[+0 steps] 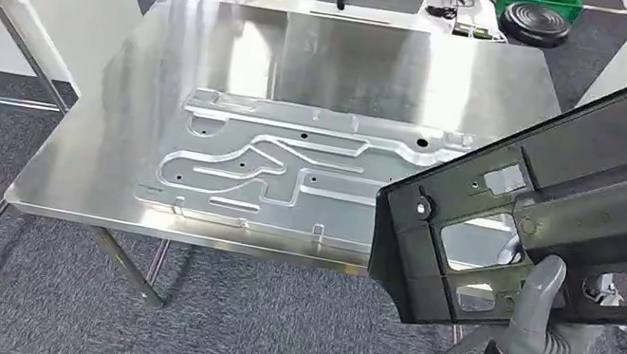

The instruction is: Take the parts from the cabinet and place them on the table.

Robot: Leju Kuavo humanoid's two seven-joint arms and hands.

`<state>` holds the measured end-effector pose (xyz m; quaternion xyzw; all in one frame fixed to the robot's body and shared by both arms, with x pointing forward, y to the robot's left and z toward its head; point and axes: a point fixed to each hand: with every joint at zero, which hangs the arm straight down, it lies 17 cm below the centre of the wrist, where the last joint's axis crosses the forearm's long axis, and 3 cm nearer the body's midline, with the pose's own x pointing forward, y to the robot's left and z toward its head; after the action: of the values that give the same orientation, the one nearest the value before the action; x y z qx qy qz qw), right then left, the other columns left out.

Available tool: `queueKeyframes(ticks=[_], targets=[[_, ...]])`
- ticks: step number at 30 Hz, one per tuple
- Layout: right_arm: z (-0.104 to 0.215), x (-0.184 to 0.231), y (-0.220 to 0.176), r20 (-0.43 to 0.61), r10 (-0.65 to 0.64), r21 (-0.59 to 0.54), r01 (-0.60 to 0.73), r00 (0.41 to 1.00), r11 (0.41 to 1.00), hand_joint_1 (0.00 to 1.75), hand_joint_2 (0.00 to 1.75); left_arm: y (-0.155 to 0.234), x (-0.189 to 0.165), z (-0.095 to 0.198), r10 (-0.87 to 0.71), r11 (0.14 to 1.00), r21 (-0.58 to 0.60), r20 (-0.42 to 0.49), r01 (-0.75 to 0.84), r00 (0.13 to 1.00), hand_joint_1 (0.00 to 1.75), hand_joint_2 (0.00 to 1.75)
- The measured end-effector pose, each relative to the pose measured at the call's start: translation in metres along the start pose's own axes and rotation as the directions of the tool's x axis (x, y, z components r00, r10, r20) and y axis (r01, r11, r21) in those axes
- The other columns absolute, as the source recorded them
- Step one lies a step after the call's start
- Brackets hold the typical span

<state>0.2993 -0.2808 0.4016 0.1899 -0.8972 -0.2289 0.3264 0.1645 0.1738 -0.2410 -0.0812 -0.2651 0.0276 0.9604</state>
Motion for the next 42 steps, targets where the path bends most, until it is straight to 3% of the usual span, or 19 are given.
queueKeyframes(ticks=[26,42], targets=[[0.002,0.003,-0.001,0.016,-0.058,-0.02,0.059,0.998,0.998,1.75,1.75,0.003,0.005,-0.001,0.018,1.0,0.007,0.012,-0.018,1.0,0.0,1.75],[-0.003,-0.017,-0.002,-0.071,-0.006,-0.028,0.004,0.997,1.0,1.75,1.75,0.014,0.001,-0.003,0.01,0.999,0.053,-0.018,-0.009,1.0,0.0,1.75]])
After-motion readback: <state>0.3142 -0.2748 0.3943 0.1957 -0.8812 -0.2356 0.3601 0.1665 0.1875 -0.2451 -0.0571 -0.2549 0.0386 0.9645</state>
